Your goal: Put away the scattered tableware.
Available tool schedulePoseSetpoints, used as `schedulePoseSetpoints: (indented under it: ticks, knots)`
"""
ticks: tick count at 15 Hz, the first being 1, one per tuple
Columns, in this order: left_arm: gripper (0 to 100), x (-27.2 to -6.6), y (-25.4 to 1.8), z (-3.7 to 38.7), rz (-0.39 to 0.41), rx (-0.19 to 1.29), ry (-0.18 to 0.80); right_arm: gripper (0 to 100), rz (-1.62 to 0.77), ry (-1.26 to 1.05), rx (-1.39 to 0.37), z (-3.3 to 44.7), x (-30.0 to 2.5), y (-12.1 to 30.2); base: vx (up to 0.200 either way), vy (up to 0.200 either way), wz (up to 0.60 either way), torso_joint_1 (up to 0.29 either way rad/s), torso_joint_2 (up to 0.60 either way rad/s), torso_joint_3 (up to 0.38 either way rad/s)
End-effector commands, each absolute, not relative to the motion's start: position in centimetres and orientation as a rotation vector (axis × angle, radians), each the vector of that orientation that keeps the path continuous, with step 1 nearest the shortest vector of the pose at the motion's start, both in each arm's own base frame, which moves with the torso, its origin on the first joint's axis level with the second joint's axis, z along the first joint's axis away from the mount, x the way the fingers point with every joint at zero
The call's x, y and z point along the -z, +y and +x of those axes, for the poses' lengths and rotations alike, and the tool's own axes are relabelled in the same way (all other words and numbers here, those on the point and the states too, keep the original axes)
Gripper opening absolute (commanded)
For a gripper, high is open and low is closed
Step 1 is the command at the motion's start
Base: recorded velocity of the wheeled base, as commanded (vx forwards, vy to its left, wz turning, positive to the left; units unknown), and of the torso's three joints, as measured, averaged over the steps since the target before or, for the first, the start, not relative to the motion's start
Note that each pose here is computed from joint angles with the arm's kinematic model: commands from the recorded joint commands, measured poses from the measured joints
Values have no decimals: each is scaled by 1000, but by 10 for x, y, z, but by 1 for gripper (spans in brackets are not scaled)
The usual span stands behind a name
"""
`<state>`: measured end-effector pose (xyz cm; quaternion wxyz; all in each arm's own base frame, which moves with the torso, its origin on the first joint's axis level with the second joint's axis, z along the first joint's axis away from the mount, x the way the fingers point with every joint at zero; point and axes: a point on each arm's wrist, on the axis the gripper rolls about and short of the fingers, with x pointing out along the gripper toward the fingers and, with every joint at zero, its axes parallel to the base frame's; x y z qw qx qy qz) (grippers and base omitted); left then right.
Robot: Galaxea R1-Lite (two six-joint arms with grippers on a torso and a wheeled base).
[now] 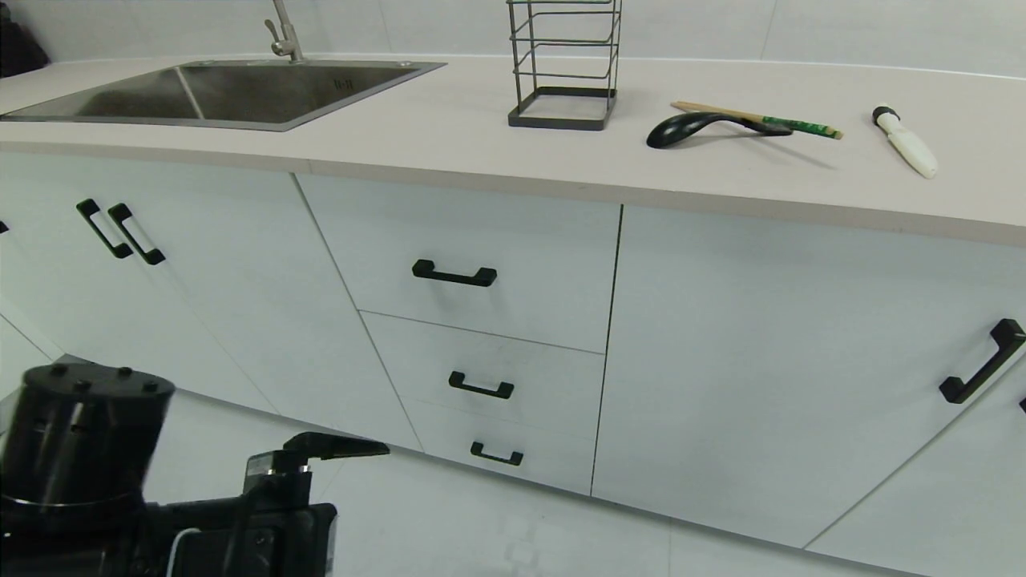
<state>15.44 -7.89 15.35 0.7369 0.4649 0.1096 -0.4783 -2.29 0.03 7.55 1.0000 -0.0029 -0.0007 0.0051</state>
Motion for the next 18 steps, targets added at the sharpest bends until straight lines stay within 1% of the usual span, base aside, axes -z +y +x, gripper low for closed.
schedulePoseSetpoints:
  ticks: [1, 3, 4, 6, 8, 10, 12, 14, 17, 18]
  knots:
    - [100, -131, -87, 174, 999, 1071, 359, 0, -6, 0, -11, -23, -75, 0, 0, 0, 0, 0, 0, 0]
    - [100, -120, -92, 186, 1009, 1062, 406, 0, -6, 0, -11, -23, -75, 0, 0, 0, 0, 0, 0, 0]
    - [100, -117, -93, 193, 1017, 1034, 420, 0, -6, 0, -11, -23, -75, 0, 0, 0, 0, 0, 0, 0]
    - [100, -111, -93, 208, 1030, 949, 431, 0, -6, 0, -11, -23, -75, 0, 0, 0, 0, 0, 0, 0]
    - [100, -101, -97, 222, 1038, 910, 432, 0, -6, 0, -11, -23, -75, 0, 0, 0, 0, 0, 0, 0]
    - [100, -93, -102, 235, 1041, 908, 431, 0, -6, 0, -11, -23, -75, 0, 0, 0, 0, 0, 0, 0]
    - [100, -93, -108, 250, 1045, 903, 414, 0, -6, 0, -11, -23, -75, 0, 0, 0, 0, 0, 0, 0]
    - [100, -85, -113, 262, 1053, 913, 427, 0, -6, 0, -11, -23, -75, 0, 0, 0, 0, 0, 0, 0]
    - [100, -77, -118, 283, 1120, 931, 404, 0, -6, 0, -11, -23, -75, 0, 0, 0, 0, 0, 0, 0]
    - [100, -75, -119, 289, 1131, 930, 399, 0, -6, 0, -11, -23, -75, 0, 0, 0, 0, 0, 0, 0]
